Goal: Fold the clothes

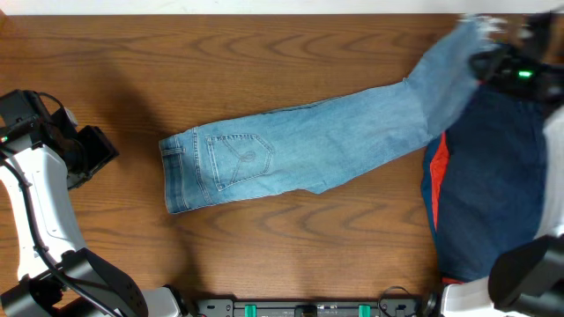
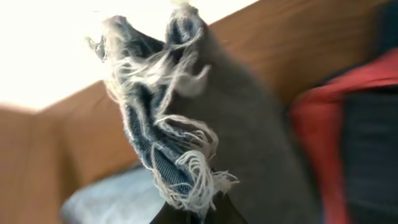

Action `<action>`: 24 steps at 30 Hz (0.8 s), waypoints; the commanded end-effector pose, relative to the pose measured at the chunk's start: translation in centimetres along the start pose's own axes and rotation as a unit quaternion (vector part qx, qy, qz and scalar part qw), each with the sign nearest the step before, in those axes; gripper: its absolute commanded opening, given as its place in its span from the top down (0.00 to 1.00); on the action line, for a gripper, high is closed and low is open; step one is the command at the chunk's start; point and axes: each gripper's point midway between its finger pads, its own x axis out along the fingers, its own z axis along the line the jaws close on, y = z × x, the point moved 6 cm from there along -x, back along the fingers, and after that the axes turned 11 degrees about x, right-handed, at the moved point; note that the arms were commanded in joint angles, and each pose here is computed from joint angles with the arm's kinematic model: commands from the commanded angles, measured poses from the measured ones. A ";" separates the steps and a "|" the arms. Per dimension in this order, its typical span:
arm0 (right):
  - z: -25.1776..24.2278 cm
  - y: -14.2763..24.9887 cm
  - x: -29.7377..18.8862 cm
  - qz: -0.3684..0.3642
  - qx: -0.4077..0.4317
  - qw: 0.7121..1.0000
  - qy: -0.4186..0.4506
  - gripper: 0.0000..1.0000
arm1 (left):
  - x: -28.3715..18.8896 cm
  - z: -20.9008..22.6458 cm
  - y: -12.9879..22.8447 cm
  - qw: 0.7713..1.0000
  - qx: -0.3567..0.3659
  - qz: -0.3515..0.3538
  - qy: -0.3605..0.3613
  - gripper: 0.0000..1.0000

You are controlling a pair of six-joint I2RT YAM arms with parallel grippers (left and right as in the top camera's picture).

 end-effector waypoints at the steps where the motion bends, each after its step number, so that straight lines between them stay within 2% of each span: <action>1: 7.2 4.3 2.0 0.064 -0.058 0.994 -0.069 0.99 | 0.0 -0.2 -0.1 1.000 0.009 0.001 0.005 0.41; 3: 11.2 7.9 4.3 0.094 -0.100 0.987 -0.081 0.99 | 0.0 -0.2 -0.2 1.000 0.009 0.001 0.005 0.41; 7: 16.7 12.9 7.0 0.108 -0.165 0.975 -0.106 0.98 | -0.4 -0.1 -0.5 1.000 0.010 -0.006 0.002 0.41; 14: 24.4 22.3 11.7 0.126 -0.211 0.954 -0.172 0.97 | -4.2 0.7 -2.1 0.998 -0.027 -0.057 -0.005 0.41; 18: 26.2 27.7 15.0 0.161 -0.213 0.943 -0.198 0.97 | -6.0 0.4 -2.4 0.997 -0.025 -0.072 -0.006 0.41; 24: 25.5 34.2 18.2 0.229 -0.215 0.931 -0.186 0.97 | -6.9 0.3 -2.2 0.996 -0.023 -0.083 -0.007 0.40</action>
